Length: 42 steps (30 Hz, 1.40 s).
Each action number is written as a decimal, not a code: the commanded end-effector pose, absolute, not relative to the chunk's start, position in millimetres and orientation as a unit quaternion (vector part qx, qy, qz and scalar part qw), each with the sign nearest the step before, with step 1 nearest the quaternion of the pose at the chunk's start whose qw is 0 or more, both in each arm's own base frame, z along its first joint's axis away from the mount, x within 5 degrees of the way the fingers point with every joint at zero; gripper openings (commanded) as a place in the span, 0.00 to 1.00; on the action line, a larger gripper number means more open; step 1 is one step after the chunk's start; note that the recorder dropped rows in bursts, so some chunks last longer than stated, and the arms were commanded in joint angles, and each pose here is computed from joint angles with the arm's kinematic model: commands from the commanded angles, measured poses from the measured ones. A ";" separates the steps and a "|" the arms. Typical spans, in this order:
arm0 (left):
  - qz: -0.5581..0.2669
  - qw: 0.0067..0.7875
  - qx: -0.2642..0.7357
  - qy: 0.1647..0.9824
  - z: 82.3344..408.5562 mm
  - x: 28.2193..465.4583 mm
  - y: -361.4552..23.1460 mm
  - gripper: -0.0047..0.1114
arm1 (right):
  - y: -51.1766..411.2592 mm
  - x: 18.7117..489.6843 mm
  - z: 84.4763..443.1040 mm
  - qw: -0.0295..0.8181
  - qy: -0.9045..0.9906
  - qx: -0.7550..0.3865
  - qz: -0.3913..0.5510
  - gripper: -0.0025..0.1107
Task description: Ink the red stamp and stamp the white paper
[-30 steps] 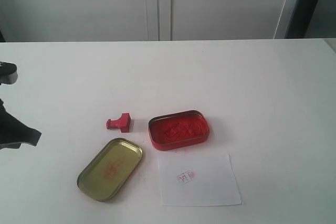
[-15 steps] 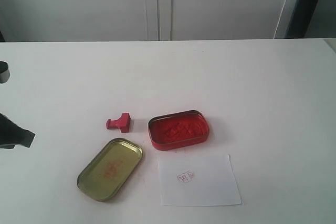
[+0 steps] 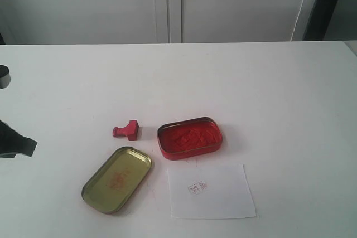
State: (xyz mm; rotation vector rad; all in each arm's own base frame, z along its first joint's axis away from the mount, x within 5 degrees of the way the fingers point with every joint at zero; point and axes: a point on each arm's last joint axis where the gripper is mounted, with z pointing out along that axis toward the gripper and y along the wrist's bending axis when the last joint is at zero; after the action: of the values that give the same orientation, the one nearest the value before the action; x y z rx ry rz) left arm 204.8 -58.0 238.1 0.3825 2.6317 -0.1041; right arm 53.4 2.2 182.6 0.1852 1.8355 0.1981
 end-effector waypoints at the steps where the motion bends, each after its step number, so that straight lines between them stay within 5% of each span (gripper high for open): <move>1: -0.038 0.233 0.143 0.961 237.1 201.3 -58.5 0.04 | 1.8 53.5 182.5 0.607 0.787 0.079 0.083 0.02; 27: -0.062 0.309 0.096 0.944 269.3 180.1 -44.9 0.04 | 1.8 53.5 182.5 0.607 0.787 0.079 0.083 0.02; 42: -0.066 0.355 0.093 0.928 244.2 133.3 -33.9 0.04 | 1.8 53.5 182.5 0.607 0.787 0.079 0.083 0.02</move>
State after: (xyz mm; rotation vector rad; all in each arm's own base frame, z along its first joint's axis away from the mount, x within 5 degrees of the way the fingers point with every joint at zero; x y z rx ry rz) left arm 142.7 -36.2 247.1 0.2573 2.4154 -0.1611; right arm 53.4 2.2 182.6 0.1852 1.8355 0.1981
